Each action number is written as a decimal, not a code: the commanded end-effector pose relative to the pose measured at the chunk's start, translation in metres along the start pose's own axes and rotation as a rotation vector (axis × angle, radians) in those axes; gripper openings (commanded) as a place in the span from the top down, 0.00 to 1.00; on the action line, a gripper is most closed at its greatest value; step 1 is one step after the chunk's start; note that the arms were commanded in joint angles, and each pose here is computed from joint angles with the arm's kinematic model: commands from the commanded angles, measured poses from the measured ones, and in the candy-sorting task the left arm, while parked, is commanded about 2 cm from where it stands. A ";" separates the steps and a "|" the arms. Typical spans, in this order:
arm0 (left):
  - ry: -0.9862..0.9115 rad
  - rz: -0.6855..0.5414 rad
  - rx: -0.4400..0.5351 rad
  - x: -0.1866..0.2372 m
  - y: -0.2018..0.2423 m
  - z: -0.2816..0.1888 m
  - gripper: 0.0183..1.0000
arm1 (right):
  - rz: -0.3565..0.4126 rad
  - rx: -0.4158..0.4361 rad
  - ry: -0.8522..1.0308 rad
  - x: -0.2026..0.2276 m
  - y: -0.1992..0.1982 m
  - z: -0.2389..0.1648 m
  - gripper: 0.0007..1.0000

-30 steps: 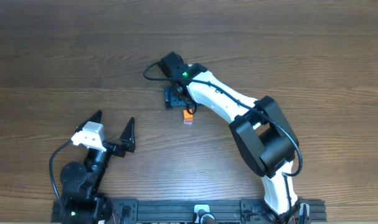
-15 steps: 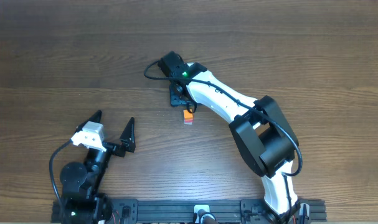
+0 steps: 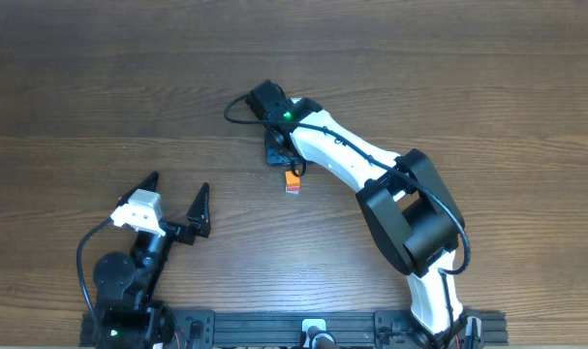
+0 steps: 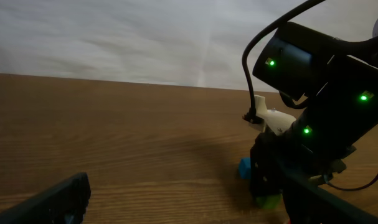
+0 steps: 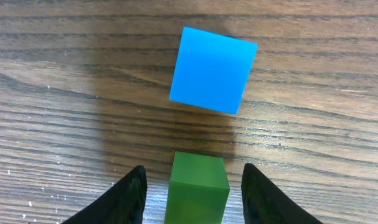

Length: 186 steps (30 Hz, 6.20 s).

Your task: Stack Cubes

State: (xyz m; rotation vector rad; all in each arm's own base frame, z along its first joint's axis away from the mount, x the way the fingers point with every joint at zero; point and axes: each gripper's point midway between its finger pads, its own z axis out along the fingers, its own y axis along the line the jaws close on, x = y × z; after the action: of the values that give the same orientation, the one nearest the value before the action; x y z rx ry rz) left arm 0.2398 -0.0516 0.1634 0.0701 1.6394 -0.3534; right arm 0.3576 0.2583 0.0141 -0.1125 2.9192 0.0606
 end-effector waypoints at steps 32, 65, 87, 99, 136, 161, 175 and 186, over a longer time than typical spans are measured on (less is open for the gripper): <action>-0.003 0.015 -0.009 0.002 0.002 0.000 0.00 | 0.014 0.030 -0.014 -0.007 -0.003 -0.003 0.99; -0.003 0.015 -0.009 0.002 0.002 0.000 0.00 | -0.051 0.034 0.077 0.026 0.018 -0.141 0.99; -0.003 0.015 -0.009 0.002 0.002 0.000 0.00 | -0.023 0.005 0.031 0.045 0.005 -0.116 0.99; -0.003 0.015 -0.009 0.002 0.002 0.000 0.00 | -0.014 0.016 0.002 0.037 -0.002 -0.105 0.99; -0.003 0.015 -0.009 0.002 0.002 0.000 0.00 | -0.017 0.043 0.041 0.043 -0.003 -0.081 0.99; -0.003 0.015 -0.009 0.002 0.002 0.000 0.00 | -0.016 0.020 0.048 0.045 0.002 -0.081 0.81; -0.003 0.015 -0.009 0.002 0.002 0.000 0.00 | -0.014 0.020 0.049 0.046 0.003 -0.081 0.64; -0.003 0.015 -0.009 0.002 0.002 0.000 0.00 | -0.012 0.010 0.042 0.043 0.005 -0.082 0.19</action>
State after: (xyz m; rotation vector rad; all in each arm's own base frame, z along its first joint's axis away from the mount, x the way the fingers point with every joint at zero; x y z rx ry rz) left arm 0.2397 -0.0516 0.1633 0.0701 1.6398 -0.3534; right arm 0.2984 0.2565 0.0908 -0.1332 2.9479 0.0535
